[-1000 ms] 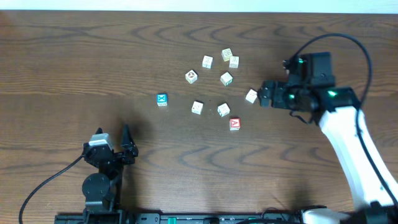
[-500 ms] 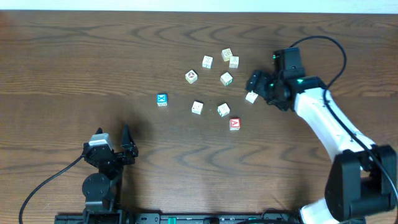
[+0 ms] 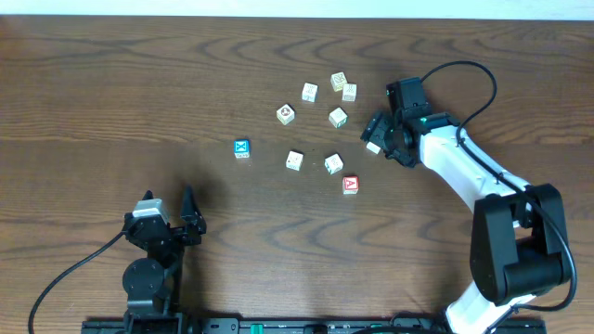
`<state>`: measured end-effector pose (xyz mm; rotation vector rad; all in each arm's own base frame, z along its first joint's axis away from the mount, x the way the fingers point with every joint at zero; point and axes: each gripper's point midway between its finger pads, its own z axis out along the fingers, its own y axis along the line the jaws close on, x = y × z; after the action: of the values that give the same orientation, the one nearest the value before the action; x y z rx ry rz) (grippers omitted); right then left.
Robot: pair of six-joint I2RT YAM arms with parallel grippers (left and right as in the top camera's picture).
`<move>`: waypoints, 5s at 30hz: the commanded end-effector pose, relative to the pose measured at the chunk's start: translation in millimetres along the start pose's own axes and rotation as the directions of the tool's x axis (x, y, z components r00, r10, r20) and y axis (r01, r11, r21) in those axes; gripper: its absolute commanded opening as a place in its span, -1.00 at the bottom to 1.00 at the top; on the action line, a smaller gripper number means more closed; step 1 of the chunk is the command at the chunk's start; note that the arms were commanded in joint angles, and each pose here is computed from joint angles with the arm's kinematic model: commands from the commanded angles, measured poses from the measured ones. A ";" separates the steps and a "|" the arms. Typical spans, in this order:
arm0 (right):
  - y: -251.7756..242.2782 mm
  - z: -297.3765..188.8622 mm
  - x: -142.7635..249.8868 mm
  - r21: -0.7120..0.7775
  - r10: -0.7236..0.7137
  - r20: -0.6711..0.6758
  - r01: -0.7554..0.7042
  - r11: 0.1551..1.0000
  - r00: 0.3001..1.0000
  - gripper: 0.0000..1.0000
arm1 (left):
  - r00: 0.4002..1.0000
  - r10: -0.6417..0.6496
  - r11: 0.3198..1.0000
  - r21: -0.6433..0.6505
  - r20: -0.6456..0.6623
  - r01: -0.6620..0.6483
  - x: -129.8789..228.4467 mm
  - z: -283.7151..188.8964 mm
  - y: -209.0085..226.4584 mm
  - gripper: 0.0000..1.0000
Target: Lift 3 blocks
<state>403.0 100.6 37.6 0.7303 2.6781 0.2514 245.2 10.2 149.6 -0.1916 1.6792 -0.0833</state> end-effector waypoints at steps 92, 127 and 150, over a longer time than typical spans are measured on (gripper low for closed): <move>-19.8 -24.5 90.8 0.023 -0.509 -0.189 0.522 0.853 0.840 -0.21 | 0.998 -0.005 1.000 -0.018 -0.058 0.004 17.9 0.9 4.2 0.49; -20.9 -19.2 106.1 -0.021 -0.461 -0.224 0.469 0.883 0.859 -0.29 | 0.998 -0.005 1.000 -0.018 -0.058 0.004 17.9 0.9 4.2 0.49; 38.4 -90.1 59.8 -0.157 -0.593 0.045 0.592 0.790 0.804 0.49 | 0.998 -0.005 1.000 -0.018 -0.058 0.004 17.9 0.9 4.2 0.49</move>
<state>332.5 145.9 111.0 -0.0806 2.7176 0.2495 245.2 10.2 149.6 -0.1916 1.6792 -0.0833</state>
